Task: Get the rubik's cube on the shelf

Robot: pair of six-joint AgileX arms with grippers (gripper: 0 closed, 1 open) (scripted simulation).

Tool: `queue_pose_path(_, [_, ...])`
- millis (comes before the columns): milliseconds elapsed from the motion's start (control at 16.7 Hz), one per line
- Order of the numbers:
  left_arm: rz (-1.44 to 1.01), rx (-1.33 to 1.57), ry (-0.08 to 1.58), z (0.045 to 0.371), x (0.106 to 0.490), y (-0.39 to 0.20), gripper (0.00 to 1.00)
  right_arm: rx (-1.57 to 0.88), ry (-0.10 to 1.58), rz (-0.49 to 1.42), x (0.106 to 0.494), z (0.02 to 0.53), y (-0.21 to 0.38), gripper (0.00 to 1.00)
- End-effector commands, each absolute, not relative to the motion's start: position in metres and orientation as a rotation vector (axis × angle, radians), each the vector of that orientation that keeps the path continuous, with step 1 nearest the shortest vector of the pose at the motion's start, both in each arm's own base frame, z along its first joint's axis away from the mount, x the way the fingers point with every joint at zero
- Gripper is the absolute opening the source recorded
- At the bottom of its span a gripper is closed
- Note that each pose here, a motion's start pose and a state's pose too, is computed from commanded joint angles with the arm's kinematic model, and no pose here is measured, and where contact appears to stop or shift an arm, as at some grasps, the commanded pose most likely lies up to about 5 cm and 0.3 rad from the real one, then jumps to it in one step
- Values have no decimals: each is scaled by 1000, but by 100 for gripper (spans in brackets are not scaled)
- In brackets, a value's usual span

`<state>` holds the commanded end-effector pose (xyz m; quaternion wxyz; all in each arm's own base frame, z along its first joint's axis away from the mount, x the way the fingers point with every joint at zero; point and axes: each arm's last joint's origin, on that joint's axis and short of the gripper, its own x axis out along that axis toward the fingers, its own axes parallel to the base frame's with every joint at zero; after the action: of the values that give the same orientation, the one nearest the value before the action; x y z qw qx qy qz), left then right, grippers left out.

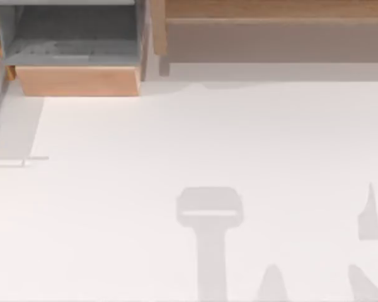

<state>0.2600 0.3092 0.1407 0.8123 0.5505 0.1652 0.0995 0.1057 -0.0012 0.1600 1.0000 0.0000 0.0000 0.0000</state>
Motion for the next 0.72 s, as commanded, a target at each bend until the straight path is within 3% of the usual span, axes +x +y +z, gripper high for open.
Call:
queue_pose_path(360, [212, 772, 532, 202, 320, 346, 100, 0, 0, 0, 106, 160, -1, 100])
queue_pose_path(720, [113, 375, 789, 241, 393, 308, 100, 0, 0, 0, 106, 160, -1, 100])
